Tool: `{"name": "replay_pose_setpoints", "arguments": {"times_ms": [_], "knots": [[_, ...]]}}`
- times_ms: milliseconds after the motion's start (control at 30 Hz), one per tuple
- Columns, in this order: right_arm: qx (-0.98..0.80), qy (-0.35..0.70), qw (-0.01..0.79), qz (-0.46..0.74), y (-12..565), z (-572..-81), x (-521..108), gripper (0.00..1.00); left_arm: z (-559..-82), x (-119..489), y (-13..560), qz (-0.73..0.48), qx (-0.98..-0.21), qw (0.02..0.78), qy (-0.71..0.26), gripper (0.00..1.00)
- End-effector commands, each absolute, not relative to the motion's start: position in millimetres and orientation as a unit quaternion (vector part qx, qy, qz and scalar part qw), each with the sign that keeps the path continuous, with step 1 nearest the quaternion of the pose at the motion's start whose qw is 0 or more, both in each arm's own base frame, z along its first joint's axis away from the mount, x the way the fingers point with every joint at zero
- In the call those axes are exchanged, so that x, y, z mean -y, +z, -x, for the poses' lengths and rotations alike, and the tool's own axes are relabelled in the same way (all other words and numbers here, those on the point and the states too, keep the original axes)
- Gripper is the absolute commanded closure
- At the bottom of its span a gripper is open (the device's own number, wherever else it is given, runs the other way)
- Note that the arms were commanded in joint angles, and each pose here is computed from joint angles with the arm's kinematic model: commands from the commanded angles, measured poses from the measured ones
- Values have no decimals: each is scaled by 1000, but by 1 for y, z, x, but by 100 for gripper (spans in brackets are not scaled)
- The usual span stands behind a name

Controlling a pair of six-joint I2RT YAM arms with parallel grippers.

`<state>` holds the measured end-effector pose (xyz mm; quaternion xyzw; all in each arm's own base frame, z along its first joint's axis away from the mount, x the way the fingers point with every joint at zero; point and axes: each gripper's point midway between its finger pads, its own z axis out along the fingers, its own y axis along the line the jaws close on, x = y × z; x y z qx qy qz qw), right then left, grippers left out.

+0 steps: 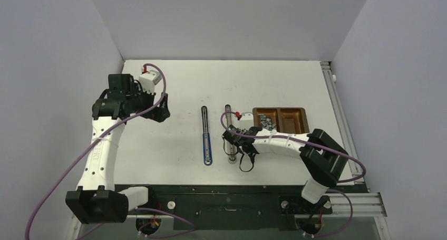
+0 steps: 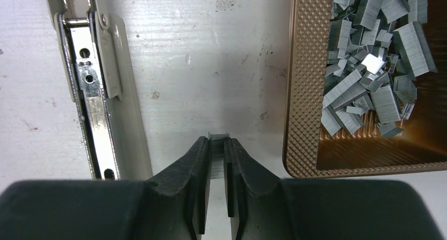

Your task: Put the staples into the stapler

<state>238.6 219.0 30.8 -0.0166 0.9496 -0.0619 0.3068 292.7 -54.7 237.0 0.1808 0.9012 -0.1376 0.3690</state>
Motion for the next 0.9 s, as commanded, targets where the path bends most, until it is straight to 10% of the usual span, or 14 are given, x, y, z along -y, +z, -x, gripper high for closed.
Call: {"name": "replay_pose_setpoints", "arguments": {"times_ms": [0,367,867], "knots": [[-948,-62,310,28,21,-237,-224,85,-291,58,246,-194,-892,384,-138,4],[-950,-67,302,43,16,-234,-225,62,-294,60,247,-199,-892,380,-146,4],[-922,24,387,-12,140,-305,-222,61,-299,60,251,-197,-894,376,-146,4]]}}
